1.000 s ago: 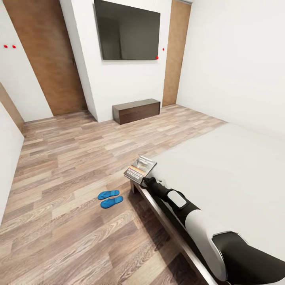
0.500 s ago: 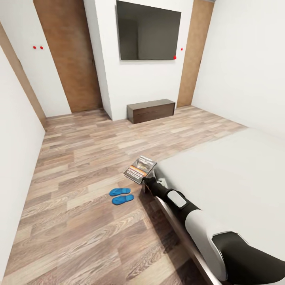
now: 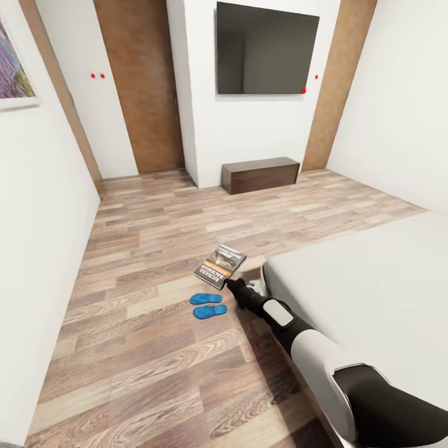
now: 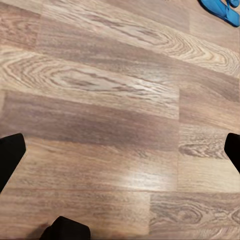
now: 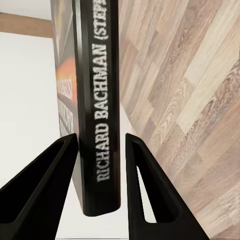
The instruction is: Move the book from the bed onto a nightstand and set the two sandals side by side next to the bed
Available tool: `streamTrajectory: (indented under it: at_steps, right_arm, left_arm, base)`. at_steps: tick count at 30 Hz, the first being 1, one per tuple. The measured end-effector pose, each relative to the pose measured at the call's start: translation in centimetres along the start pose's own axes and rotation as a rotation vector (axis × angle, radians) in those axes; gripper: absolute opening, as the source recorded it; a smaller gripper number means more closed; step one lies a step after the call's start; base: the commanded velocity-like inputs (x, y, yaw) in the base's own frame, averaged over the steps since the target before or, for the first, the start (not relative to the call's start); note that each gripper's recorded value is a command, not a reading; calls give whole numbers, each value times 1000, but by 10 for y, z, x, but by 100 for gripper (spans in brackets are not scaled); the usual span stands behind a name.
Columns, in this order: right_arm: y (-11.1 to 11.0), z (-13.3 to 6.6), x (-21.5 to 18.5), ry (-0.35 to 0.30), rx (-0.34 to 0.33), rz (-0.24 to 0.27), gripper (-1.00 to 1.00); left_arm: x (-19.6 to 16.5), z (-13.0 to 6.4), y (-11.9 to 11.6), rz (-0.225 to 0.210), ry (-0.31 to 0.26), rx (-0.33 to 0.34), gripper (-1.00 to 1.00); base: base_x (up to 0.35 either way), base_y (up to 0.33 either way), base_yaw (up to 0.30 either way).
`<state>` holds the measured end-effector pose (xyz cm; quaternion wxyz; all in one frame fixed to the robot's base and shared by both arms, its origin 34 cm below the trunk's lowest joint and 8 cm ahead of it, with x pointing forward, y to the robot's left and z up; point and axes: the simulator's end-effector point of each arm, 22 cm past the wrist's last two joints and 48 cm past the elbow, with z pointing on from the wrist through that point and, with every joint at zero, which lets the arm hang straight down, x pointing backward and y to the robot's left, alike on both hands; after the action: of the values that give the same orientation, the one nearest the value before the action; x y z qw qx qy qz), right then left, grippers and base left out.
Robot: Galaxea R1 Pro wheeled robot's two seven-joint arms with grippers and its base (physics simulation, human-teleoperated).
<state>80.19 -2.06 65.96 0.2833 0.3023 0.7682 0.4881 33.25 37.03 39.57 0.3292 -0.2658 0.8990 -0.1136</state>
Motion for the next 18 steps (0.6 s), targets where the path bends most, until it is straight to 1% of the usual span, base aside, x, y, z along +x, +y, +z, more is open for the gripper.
streamTrajectory:
  at_steps: [5, 18]
  right_arm:
    - [0, 0, 0, 1, 0, 0, -100]
    - [0, 0, 0, 2, 0, 0, -100]
  left_arm:
    - [2, 0, 1, 1, 3, -12, 100]
    - [2, 1, 2, 0, 3, -17, 100]
  base:
    - [0, 0, 238]
    - [0, 0, 238]
